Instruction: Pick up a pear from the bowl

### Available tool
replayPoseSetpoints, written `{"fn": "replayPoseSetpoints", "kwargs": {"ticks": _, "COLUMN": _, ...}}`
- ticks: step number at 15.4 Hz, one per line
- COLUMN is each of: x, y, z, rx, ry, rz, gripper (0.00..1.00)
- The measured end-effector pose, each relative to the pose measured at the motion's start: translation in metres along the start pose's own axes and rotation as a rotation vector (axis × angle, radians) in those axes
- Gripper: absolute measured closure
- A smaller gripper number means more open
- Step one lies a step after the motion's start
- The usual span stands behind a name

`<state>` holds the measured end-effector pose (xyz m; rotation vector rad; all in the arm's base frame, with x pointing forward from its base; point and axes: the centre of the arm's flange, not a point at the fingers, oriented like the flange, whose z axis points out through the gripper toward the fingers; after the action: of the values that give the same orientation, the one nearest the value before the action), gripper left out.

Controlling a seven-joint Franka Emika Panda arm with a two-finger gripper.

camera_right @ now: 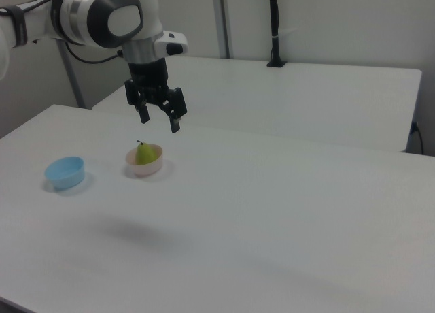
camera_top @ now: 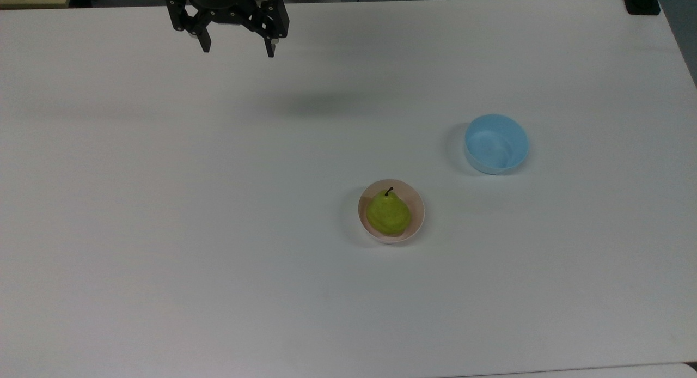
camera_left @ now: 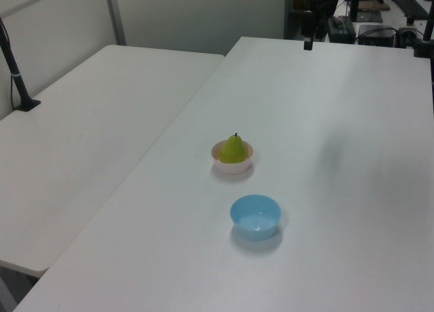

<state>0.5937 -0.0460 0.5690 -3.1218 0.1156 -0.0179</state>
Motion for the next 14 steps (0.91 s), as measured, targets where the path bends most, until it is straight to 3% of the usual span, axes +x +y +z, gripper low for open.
{"fn": "replayPoseSetpoints", "kwargs": {"ticks": 14, "x": 0.005, "y": -0.012, "z": 0.003, "rx": 0.0, "ry": 0.019, "rz": -0.02, "gripper": 0.0}}
